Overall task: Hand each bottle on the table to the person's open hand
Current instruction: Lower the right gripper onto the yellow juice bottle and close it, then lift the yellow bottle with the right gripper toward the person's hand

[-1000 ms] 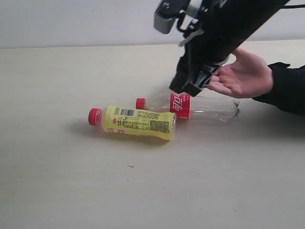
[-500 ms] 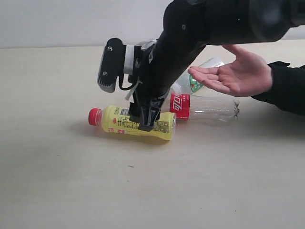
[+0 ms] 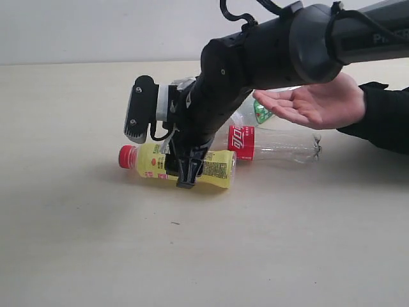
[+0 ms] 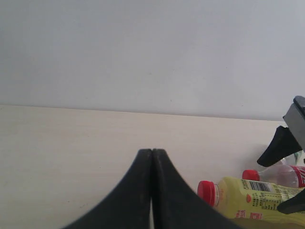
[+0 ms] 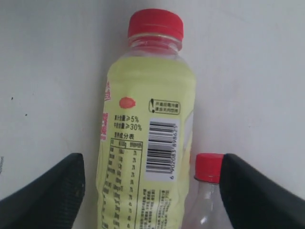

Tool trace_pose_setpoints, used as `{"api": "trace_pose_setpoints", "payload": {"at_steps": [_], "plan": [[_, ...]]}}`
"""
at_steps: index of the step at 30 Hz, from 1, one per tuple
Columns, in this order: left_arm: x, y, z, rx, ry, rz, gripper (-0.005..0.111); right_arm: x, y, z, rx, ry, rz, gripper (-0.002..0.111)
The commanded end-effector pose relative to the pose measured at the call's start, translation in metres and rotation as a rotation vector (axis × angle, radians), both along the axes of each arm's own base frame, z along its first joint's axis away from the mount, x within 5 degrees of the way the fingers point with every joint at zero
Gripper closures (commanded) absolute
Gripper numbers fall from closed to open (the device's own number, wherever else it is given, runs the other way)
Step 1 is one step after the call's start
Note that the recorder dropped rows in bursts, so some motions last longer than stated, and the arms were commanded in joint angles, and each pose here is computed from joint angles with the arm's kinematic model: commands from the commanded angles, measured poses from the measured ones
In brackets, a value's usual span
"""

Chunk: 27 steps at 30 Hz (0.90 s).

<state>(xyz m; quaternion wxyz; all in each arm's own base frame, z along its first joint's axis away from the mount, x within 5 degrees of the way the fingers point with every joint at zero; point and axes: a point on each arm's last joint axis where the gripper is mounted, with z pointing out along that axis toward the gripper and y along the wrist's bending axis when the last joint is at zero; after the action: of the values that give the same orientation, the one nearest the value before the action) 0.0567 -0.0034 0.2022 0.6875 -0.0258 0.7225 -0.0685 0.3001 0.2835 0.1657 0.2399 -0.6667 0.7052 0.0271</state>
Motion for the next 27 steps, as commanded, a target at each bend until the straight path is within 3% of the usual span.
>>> {"api": "trace_pose_setpoints", "payload": {"at_steps": [1,17,21,24,27], "plan": [[0.000,0.000,-0.001,-0.007,-0.003,0.000,0.107,0.003,0.003,-0.011,-0.010,0.002,0.006,0.034],[0.000,0.000,-0.001,-0.007,-0.003,0.000,0.107,0.006,0.006,-0.048,-0.040,0.040,-0.005,0.037],[0.000,0.000,-0.001,-0.007,-0.003,0.000,0.107,0.006,0.006,-0.048,-0.038,0.042,-0.010,0.058],[0.000,0.000,-0.001,-0.007,-0.003,0.000,0.107,0.006,0.006,-0.048,-0.042,0.051,-0.010,0.090],[0.000,0.000,-0.001,-0.007,-0.003,0.000,0.107,0.004,0.007,-0.043,-0.013,0.078,-0.038,0.108]]}}
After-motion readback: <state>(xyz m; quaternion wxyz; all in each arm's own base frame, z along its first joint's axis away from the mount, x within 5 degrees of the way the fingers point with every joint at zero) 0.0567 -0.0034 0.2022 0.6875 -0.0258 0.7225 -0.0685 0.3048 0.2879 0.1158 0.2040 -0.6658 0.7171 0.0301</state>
